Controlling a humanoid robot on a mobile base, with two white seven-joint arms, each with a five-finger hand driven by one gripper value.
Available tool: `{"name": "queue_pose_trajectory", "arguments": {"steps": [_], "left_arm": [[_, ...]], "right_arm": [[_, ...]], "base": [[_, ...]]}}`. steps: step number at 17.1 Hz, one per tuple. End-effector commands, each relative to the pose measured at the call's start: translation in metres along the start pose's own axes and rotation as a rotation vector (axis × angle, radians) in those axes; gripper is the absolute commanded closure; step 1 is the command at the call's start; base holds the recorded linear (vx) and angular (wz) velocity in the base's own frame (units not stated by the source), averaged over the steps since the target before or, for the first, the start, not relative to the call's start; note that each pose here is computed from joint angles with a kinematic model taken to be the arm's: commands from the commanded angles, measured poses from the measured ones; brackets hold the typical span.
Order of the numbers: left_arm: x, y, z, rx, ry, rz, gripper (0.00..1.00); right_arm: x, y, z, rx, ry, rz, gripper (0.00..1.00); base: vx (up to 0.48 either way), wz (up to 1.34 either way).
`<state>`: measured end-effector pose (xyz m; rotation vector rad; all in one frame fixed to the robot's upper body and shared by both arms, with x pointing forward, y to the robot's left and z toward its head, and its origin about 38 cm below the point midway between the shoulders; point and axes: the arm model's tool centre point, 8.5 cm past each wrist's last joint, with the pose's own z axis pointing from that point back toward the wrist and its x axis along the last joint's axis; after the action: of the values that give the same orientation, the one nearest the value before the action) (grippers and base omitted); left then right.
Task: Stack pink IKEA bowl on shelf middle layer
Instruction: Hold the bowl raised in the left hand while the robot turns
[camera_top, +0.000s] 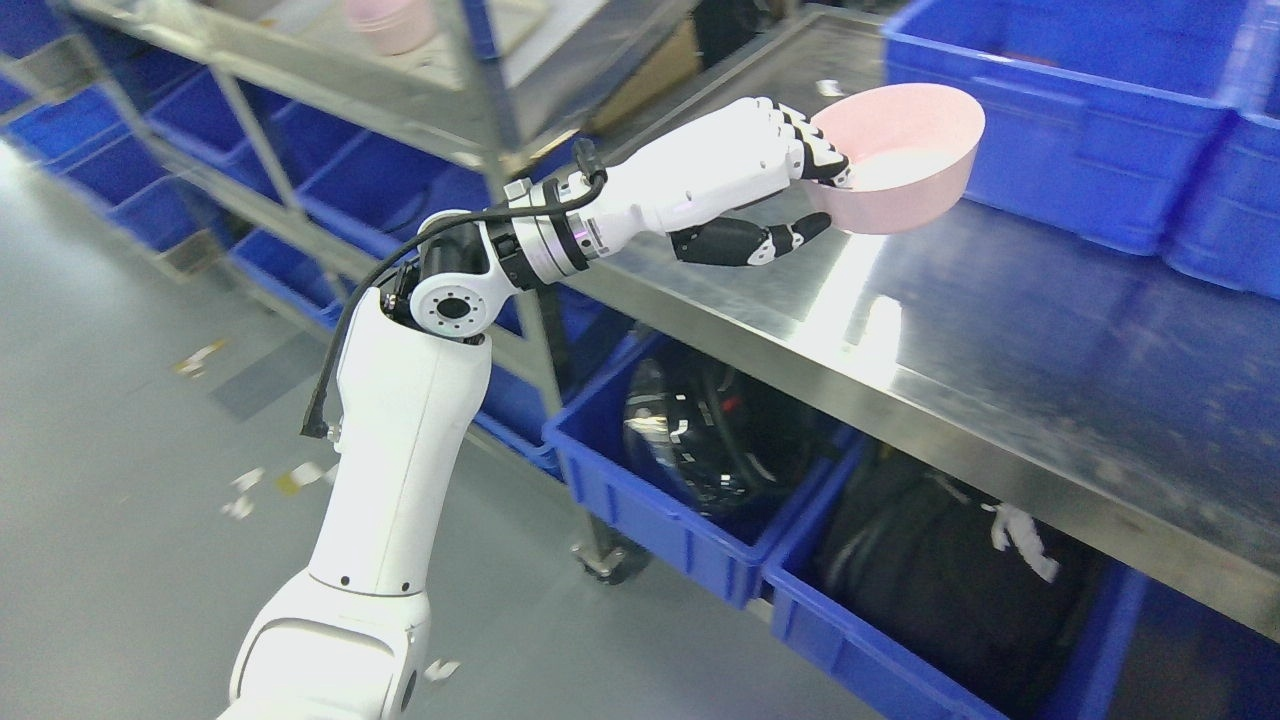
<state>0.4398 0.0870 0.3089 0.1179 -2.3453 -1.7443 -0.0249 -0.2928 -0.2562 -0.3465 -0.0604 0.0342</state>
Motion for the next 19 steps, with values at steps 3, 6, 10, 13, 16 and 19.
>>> {"name": "queue_pose_trajectory", "arguments": {"steps": [3, 6, 10, 13, 16, 19], "left_arm": [[0.0174, -0.0051, 0.0090, 0.022, -0.029, -0.005, 0.98], [0.0169, -0.0046, 0.0097, 0.024, -0.027, -0.006, 0.98], [0.0168, -0.0035, 0.0103, 0.028, -0.026, -0.008, 0.97], [0.0164, -0.0029, 0.0110, 0.030, -0.024, -0.008, 0.97], [0.0157, -0.0020, 0.0120, 0.033, -0.020, -0.009, 0.97], [0.0148, -0.0008, 0.0134, 0.037, -0.016, -0.010, 0.97]], "right_arm": [[0.0058, -0.0109, -0.0032, -0.017, -0.018, 0.003, 0.00], [0.0058, -0.0109, -0.0032, -0.017, -0.018, 0.003, 0.00], [0.0058, -0.0109, -0.0032, -0.017, -0.018, 0.003, 0.00], [0.0058, -0.0109, -0.0032, -0.017, -0.018, 0.003, 0.00], [0.0058, -0.0109, -0.0032, -0.017, -0.018, 0.003, 0.00], [0.0057, -0.0109, -0.0032, -0.017, -0.018, 0.001, 0.00]], "base": [[-0.021, 1.59], [0.037, 1.70], [0.129, 1.27], [0.175, 0.78], [0.270, 0.43], [0.362, 0.07]]}}
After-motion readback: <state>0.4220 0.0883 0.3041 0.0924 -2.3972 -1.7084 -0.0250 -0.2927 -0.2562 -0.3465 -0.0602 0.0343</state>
